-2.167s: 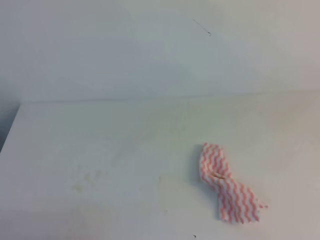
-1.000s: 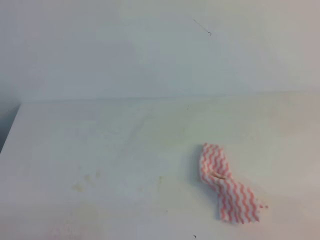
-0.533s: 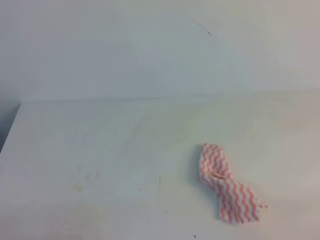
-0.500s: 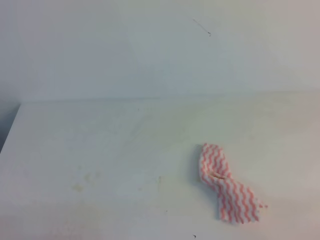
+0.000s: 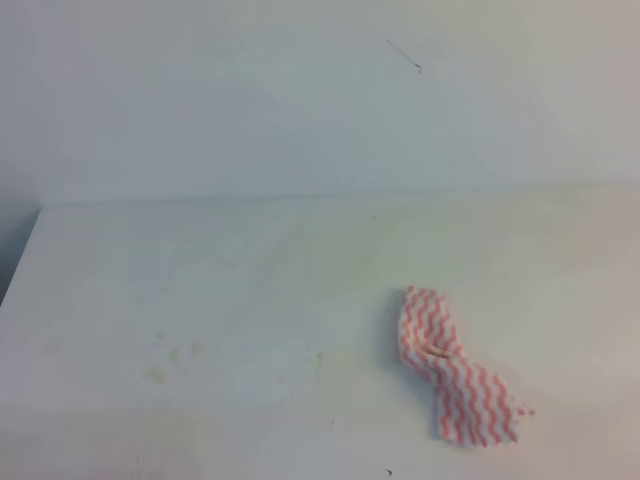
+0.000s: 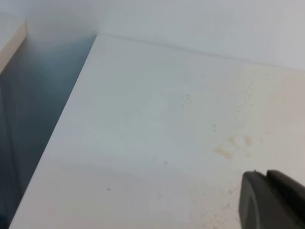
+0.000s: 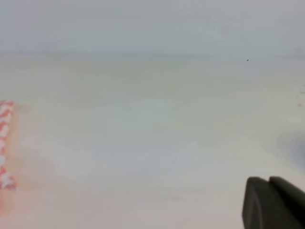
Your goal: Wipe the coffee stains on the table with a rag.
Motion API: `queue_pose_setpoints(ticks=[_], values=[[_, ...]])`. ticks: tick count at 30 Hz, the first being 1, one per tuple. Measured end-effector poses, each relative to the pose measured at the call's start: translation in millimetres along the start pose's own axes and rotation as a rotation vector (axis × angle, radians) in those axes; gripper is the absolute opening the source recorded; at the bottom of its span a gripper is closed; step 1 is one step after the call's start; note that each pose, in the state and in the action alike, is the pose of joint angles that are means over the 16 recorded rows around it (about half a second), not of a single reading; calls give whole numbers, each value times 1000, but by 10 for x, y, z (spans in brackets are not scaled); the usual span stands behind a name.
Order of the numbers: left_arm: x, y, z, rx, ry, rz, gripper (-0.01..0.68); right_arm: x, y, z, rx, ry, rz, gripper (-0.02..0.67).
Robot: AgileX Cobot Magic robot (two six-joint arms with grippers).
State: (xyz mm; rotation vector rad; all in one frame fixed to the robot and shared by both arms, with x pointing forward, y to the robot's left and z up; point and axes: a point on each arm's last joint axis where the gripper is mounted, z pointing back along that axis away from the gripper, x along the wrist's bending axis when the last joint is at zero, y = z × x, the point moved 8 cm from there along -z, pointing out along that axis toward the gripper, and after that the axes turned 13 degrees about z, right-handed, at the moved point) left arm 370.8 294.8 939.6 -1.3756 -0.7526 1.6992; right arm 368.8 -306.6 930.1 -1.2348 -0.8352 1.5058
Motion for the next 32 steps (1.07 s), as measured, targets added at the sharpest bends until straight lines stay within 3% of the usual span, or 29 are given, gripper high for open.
queue_pose_setpoints(ticks=[32], values=[[-2,-6,2,-1,0,-1,1,-2,-19,0,-13,-9,-42,0]])
